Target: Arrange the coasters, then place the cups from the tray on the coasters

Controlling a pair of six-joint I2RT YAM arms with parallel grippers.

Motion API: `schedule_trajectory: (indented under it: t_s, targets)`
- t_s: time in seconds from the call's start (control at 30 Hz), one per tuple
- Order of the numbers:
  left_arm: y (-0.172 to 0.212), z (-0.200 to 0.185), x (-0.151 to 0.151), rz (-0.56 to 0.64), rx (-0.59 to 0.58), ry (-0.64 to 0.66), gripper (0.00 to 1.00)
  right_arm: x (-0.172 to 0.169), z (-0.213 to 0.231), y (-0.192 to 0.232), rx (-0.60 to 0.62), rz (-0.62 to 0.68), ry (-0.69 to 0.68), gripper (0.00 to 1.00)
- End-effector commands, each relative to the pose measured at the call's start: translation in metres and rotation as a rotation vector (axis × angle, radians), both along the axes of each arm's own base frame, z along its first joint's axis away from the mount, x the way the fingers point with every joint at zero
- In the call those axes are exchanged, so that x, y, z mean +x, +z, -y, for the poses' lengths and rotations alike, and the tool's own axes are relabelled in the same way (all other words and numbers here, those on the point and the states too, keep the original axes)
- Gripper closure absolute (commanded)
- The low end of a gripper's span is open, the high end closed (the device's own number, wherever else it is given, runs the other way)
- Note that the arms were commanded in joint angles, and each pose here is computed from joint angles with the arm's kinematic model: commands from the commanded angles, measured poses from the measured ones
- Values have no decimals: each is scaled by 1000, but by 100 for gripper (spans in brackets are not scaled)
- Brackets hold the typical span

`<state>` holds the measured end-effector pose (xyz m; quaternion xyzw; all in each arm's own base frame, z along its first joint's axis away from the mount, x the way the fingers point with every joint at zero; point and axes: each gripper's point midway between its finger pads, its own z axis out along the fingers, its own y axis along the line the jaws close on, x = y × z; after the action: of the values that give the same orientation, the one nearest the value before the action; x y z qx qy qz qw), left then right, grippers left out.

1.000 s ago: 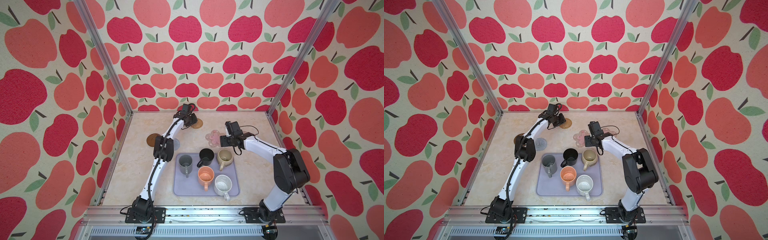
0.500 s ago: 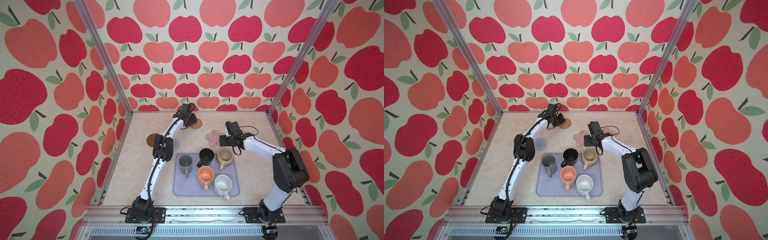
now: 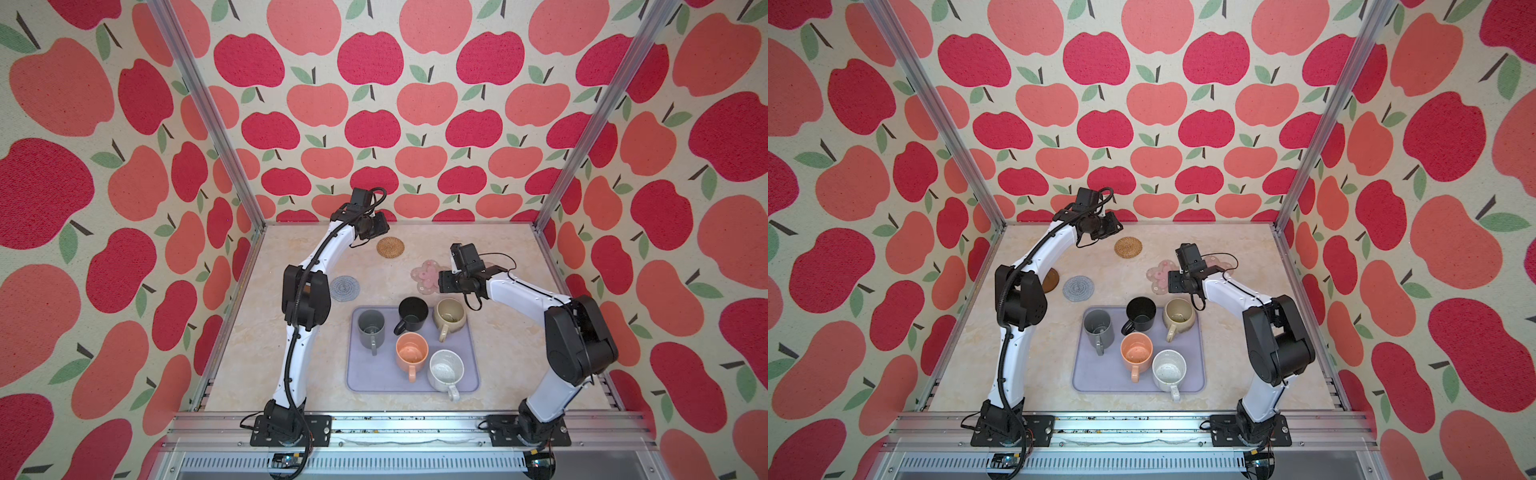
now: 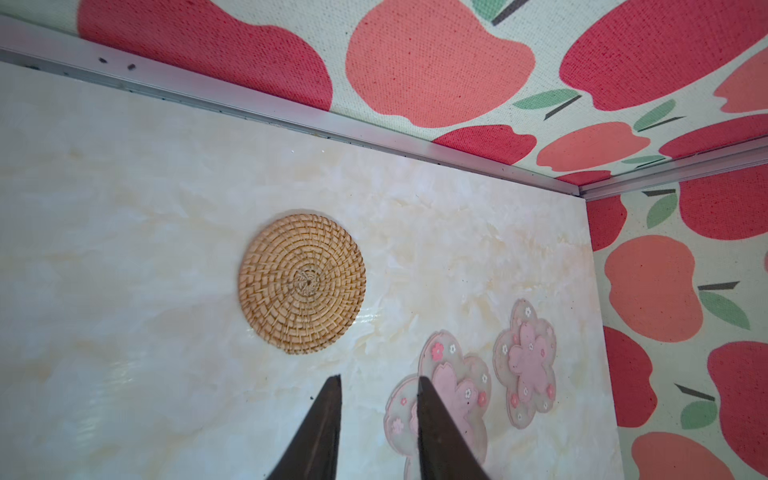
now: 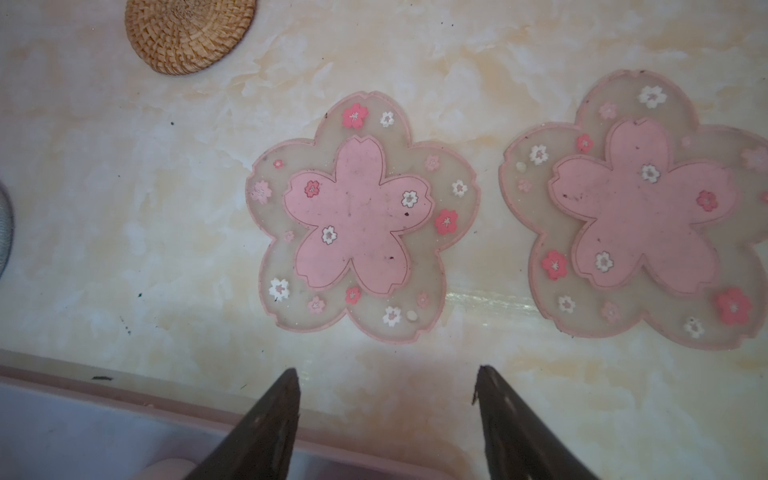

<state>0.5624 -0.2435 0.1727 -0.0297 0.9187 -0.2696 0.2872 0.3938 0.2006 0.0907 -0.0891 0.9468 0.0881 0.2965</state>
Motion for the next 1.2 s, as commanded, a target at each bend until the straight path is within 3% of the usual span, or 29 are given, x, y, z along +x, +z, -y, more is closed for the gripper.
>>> schedule_trajectory:
  t_s: [0.0, 0.33, 0.5, 0.77, 1.17]
  targets:
    - [-22, -30, -30, -70, 116, -10, 67, 5, -4, 5, 15, 16, 0, 30]
    - [-46, -96, -127, -265, 323, 8, 67, 7, -11, 12, 31, 26, 11, 31]
    - [-58, -107, -154, -317, 319, 20, 67, 7, -12, 13, 40, 24, 1, 31]
    - [-84, -114, -172, -407, 298, 53, 69, 2, -11, 18, 29, 34, -1, 31]
    - [-104, -100, -169, -453, 211, 69, 71, -2, -5, 19, -1, 40, -6, 34]
